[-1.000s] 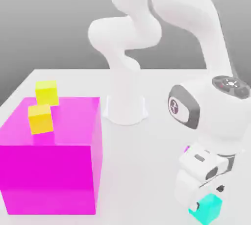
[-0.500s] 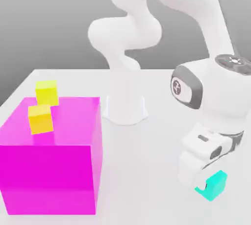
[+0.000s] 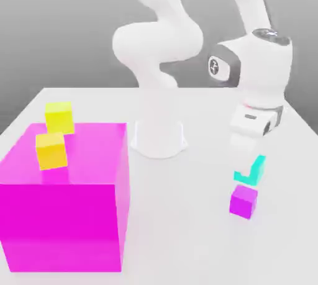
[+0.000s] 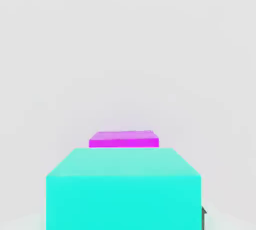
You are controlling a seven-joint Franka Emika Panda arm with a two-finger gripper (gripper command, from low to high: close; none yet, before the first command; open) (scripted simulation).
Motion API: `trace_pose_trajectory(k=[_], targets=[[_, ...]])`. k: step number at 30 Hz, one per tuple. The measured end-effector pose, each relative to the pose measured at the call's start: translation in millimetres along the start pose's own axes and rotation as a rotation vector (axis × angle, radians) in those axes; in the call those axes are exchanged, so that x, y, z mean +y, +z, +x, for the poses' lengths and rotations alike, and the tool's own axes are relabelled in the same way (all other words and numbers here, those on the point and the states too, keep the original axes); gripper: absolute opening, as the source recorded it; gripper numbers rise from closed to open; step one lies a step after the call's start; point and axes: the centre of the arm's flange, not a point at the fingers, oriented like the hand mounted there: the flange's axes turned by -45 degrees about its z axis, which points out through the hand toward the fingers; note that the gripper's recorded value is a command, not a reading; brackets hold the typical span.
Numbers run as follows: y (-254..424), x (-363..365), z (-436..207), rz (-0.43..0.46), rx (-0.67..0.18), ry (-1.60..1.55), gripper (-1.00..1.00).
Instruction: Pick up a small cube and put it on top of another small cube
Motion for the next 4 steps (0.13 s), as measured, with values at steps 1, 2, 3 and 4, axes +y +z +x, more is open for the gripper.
trace_pose_trajectory(k=[1,2,3,4], targets=[[9.3,-0.7,-0.4,0.000,0.000,-0.001,-1.00],[16.6,-1.1,-1.0,0.001,0.000,-0.002,1.00],[16.6,-0.7,-1.2,0.001,0.000,0.000,1.00],[16.6,-0.8,-1.1,0.001,0.000,-0.001,1.00]])
